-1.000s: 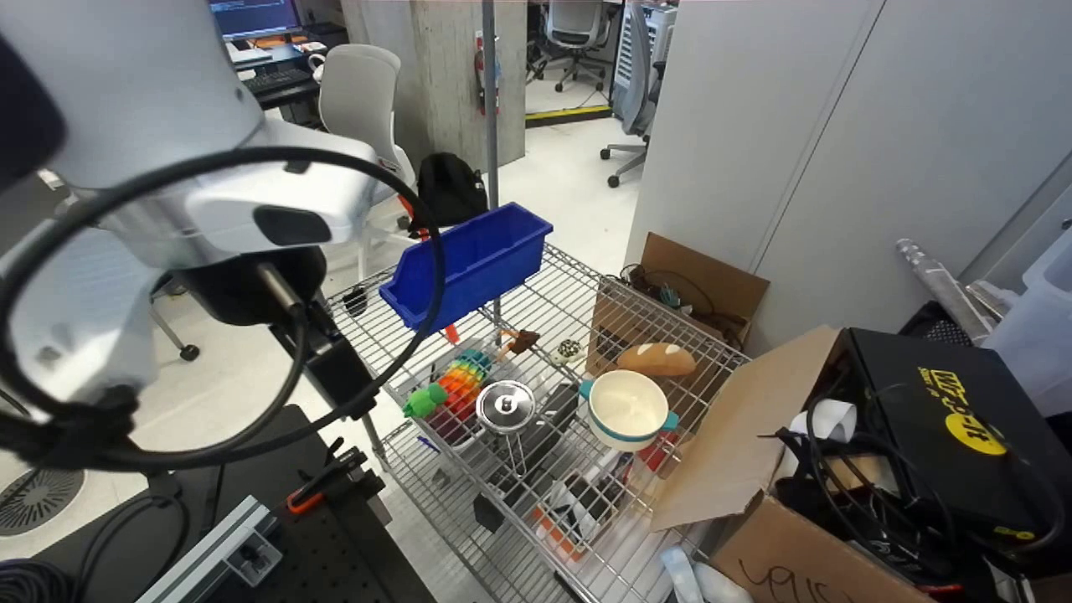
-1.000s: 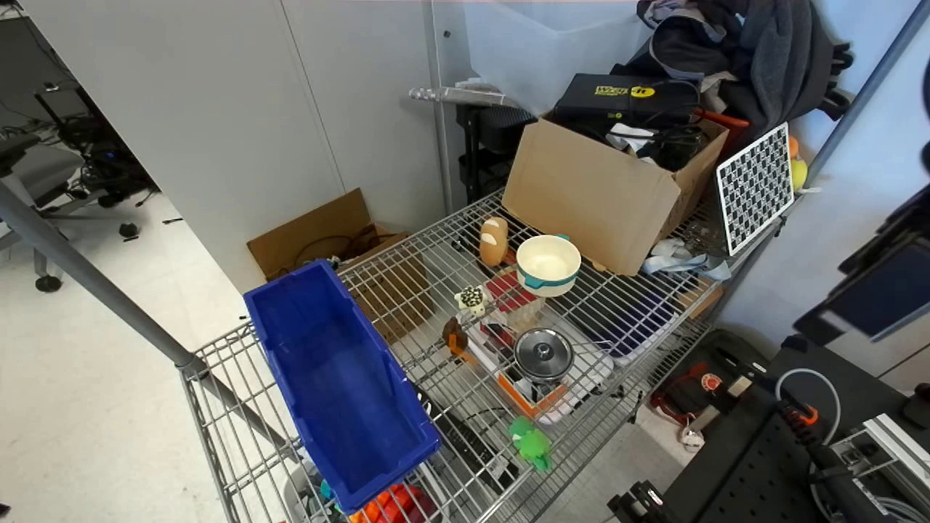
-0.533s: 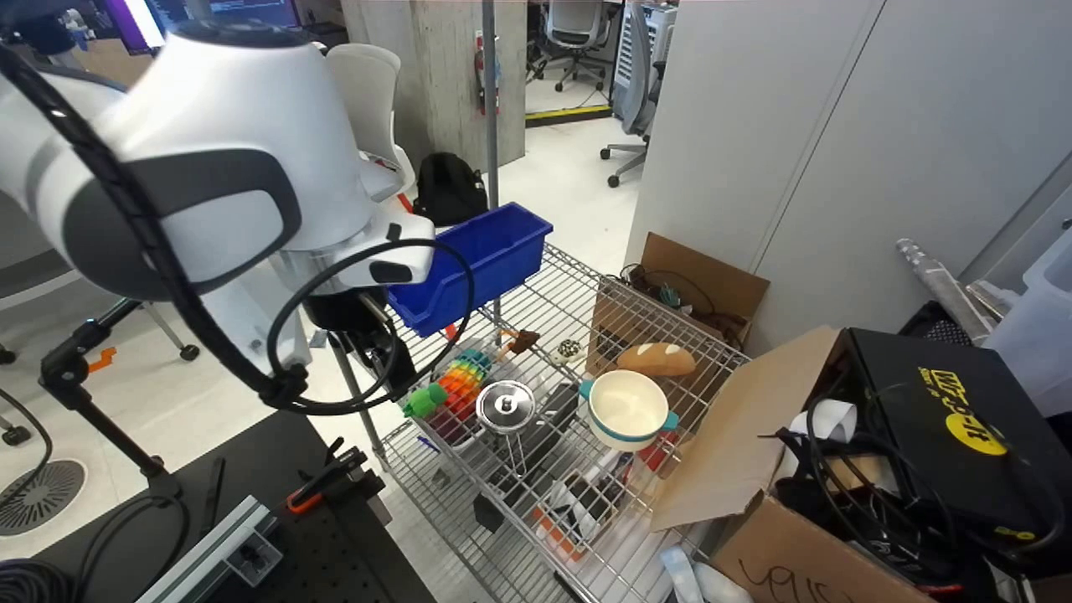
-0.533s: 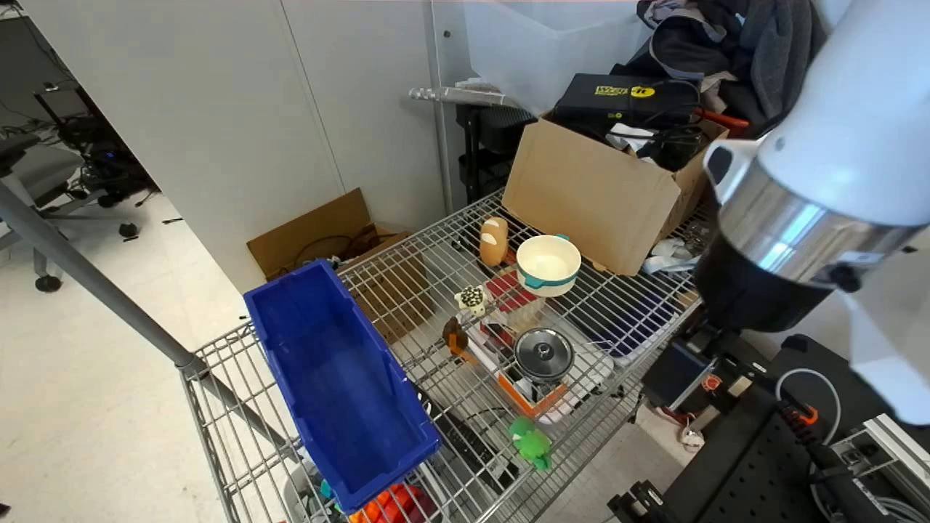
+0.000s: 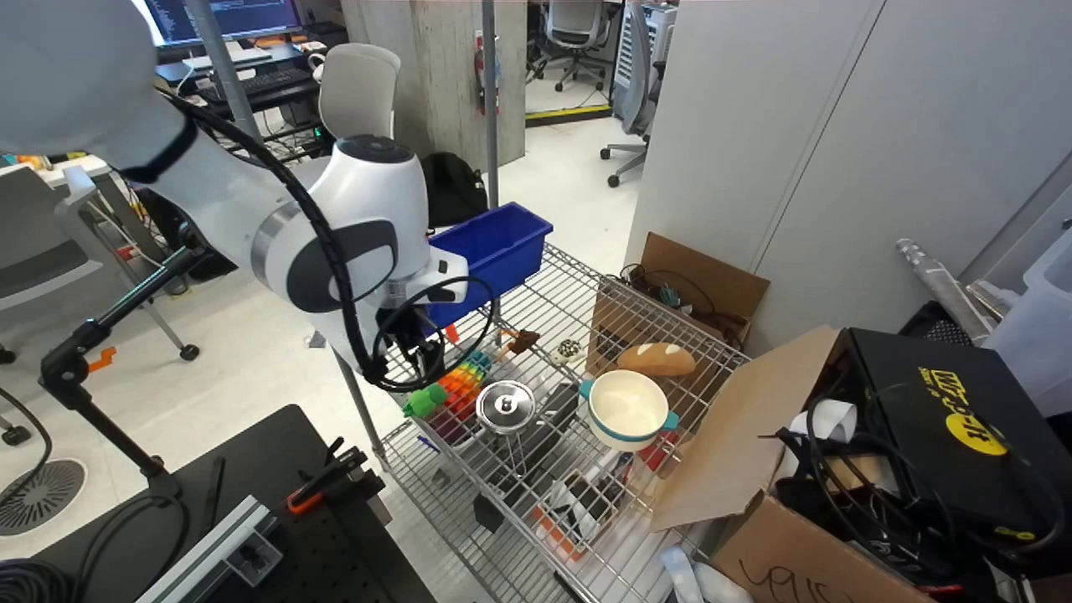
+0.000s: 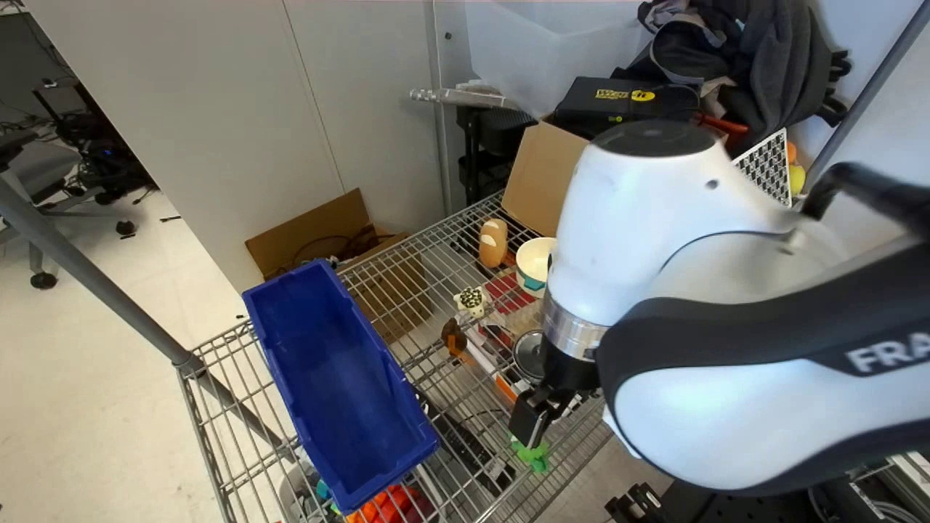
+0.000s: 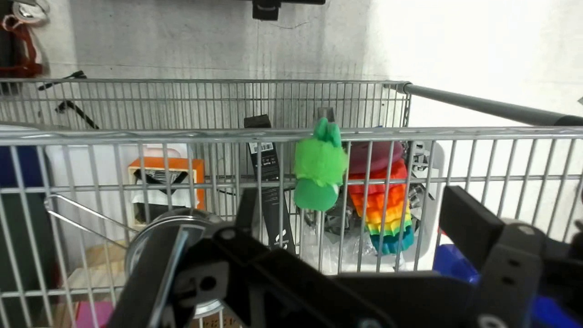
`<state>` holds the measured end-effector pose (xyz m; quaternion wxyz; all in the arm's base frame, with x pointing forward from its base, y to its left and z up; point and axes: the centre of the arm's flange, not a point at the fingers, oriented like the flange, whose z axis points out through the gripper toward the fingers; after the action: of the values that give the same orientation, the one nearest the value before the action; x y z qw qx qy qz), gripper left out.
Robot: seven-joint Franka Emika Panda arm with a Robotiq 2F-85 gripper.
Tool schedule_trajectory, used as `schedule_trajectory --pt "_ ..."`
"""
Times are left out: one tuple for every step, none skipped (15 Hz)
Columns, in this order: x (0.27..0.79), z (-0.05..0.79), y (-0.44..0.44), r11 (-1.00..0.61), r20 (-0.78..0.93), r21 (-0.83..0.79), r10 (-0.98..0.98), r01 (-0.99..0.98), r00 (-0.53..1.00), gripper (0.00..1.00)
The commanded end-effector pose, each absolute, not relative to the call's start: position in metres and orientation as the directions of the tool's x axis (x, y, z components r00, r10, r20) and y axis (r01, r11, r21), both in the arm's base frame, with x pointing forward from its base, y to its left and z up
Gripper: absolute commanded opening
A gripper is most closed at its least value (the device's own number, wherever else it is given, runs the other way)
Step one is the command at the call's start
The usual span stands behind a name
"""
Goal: Move the green object to the right
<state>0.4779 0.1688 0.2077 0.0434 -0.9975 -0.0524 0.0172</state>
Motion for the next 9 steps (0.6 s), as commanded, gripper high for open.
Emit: schedule_trajectory --pt "0.522 0.156 0.19 -0.992 -0.037 -0.076 0.104 0.101 0.994 1.0" --pt "0.527 0.144 0.192 -0.993 -0.053 -0.063 0.105 0.102 0.993 1.0" --pt "0.529 0.131 0.192 -0.993 -0.069 -0.046 0.108 0.105 0.992 1.0" --pt "0.533 0.121 0.192 -0.994 -0.079 -0.038 0.108 0.105 0.991 1.0" --pt "0.535 0.113 0.192 -0.994 -0.088 -0.028 0.107 0.105 0.99 1.0" --pt "0.537 0.105 0.193 -0.994 -0.095 -0.022 0.106 0.104 0.99 1.0" --pt "0.539 0.098 0.195 -0.994 -0.102 -0.018 0.105 0.104 0.989 1.0" --pt "0.54 0.093 0.197 -0.994 -0.109 -0.014 0.105 0.104 0.989 0.94" --pt "0.54 0.089 0.199 -0.994 -0.113 -0.011 0.106 0.105 0.988 0.74"
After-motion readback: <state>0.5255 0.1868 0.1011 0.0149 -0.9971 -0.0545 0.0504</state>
